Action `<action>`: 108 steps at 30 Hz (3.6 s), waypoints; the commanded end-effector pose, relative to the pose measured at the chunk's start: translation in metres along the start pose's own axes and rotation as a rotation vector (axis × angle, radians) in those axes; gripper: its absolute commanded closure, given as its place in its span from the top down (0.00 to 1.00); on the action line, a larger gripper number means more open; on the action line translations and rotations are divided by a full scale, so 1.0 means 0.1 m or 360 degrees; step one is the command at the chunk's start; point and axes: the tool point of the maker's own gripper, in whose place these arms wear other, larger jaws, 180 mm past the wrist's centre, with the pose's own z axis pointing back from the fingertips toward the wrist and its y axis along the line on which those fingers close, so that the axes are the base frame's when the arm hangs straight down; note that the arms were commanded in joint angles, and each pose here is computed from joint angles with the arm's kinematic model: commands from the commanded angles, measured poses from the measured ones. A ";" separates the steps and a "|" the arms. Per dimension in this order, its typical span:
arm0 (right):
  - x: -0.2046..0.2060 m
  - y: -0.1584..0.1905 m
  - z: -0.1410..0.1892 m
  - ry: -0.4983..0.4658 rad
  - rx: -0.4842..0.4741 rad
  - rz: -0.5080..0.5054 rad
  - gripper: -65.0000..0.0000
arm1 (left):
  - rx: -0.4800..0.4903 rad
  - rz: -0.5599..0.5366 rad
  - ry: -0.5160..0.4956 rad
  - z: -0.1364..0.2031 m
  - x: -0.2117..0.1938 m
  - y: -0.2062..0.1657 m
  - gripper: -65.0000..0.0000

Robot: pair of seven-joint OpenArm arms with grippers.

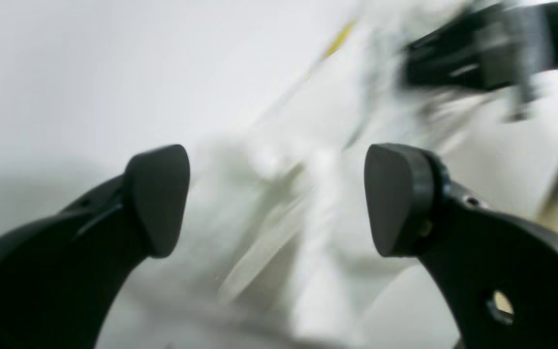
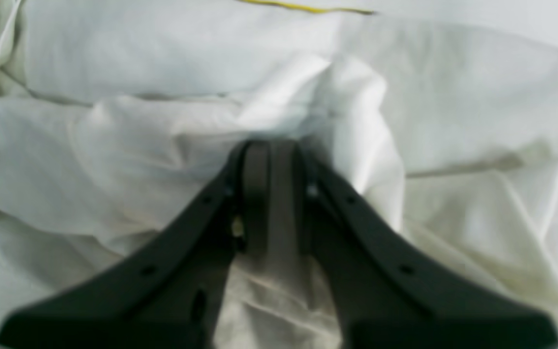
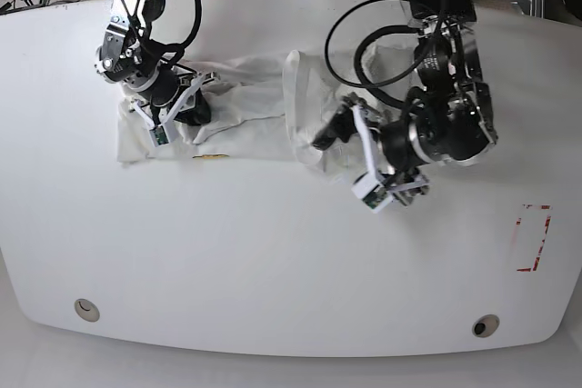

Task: Fold the T-shirt properly
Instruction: 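Grasp the shirt middle with the left gripper and fold it over, then regrasp the shirt end with the right gripper and lift it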

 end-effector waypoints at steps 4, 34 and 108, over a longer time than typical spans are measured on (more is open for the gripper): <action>0.05 0.06 0.00 -0.0018 0.0006 0.0001 0.14 | 0.0210 0.0165 -0.0008 0.33 -0.28 0.46 0.65; 0.02 0.07 -0.01 -0.0008 0.0011 -0.0005 0.14 | -0.0255 0.0088 0.0381 -0.25 -0.93 -0.26 0.00; 0.77 -1.11 0.80 -0.0251 -0.0230 -0.0468 0.91 | 0.0083 0.0310 0.0537 0.08 -1.88 0.42 0.00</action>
